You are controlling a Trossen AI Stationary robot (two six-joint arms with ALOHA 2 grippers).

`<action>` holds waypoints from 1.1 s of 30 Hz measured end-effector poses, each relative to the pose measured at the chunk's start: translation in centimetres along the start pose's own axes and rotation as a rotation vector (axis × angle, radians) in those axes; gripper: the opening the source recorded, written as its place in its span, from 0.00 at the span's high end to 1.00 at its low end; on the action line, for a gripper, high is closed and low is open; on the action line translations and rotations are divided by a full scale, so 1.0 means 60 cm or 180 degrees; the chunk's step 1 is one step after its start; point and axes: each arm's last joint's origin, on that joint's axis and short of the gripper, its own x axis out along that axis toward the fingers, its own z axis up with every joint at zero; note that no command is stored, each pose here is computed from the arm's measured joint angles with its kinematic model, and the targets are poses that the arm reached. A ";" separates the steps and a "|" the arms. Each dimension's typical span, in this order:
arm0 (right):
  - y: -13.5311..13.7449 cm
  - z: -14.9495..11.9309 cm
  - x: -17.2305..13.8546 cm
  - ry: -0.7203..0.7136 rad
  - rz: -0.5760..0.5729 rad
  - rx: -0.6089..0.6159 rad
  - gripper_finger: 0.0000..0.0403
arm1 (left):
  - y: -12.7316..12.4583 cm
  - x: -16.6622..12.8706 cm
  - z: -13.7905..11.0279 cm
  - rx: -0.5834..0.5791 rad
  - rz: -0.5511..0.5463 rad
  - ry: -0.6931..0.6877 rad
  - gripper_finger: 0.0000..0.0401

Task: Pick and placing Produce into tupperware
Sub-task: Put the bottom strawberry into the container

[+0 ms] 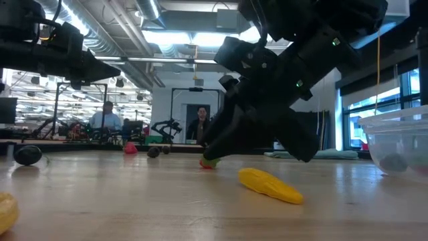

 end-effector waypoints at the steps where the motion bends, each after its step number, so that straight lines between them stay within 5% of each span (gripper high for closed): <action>1: 0.000 0.000 0.000 -0.0001 0.0000 0.0000 0.65 | 0.000 0.000 0.000 0.0000 0.0001 0.0000 1.00; 15: 0.005 -0.007 0.006 0.0073 0.0024 0.0039 0.96 | 0.000 0.000 0.000 0.0000 0.0000 0.0000 1.00; 23: -0.013 0.003 -0.006 0.0057 -0.0024 0.0785 0.99 | 0.000 0.000 0.000 0.0000 0.0000 0.0001 1.00; 30: -0.074 0.069 -0.096 0.0130 -0.0316 0.1082 0.99 | 0.000 0.000 0.000 -0.0001 0.0001 0.0000 1.00; 33: -0.103 0.088 -0.159 0.0304 -0.0274 0.1685 1.00 | 0.000 0.000 0.000 -0.0001 0.0001 0.0000 1.00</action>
